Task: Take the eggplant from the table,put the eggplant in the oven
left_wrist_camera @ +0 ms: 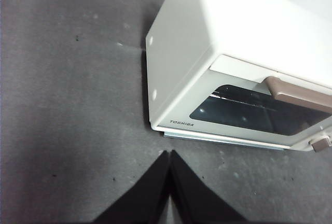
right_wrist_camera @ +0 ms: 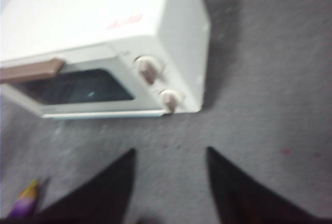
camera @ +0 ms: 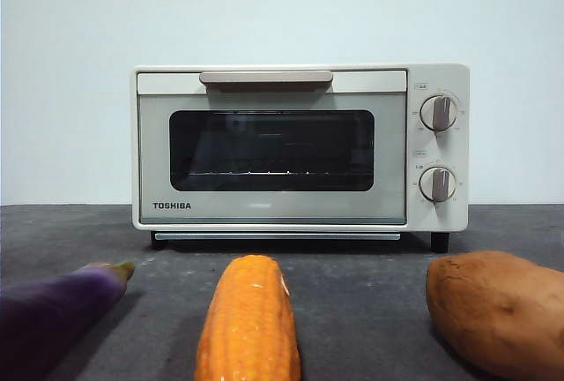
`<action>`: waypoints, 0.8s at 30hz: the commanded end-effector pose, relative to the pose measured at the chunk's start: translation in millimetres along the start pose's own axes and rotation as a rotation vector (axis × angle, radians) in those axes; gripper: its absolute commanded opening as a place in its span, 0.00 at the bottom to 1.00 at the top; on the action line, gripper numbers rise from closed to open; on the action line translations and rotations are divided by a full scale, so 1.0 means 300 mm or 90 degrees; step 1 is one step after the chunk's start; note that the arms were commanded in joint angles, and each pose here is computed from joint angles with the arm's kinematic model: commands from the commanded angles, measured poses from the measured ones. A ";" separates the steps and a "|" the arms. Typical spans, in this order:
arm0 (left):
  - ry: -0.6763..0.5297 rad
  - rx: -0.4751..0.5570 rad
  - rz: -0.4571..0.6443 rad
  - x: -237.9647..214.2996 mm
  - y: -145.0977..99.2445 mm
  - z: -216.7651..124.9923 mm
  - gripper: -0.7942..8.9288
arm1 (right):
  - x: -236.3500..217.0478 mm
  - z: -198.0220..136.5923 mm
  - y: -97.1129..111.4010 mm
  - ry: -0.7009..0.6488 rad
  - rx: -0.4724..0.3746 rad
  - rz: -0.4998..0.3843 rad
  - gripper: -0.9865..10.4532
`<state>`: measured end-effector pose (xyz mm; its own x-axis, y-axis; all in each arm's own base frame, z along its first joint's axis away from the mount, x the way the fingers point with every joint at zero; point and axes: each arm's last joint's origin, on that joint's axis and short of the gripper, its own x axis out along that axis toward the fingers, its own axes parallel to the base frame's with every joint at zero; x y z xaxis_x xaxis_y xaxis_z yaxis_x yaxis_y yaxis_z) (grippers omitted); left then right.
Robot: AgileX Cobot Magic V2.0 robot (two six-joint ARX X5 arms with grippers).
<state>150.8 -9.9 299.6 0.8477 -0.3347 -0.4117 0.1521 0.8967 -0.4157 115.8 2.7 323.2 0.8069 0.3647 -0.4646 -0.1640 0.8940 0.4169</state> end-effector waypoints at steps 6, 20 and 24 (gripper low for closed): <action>0.013 0.039 -0.030 0.026 -0.032 0.035 0.09 | 0.062 0.030 0.035 0.098 0.094 0.227 0.39; 0.013 0.058 -0.039 0.026 -0.043 0.037 0.09 | 0.258 -0.021 0.231 0.270 0.066 0.306 0.39; 0.012 0.066 -0.036 0.026 -0.043 0.038 0.09 | 0.321 -0.069 0.330 0.335 0.026 0.292 0.39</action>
<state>159.9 -20.3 303.3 0.8155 -0.3880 -0.4294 0.2277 0.8972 -0.3783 165.3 123.4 299.7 0.2899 0.7828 -0.5506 -0.3877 0.6220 0.6803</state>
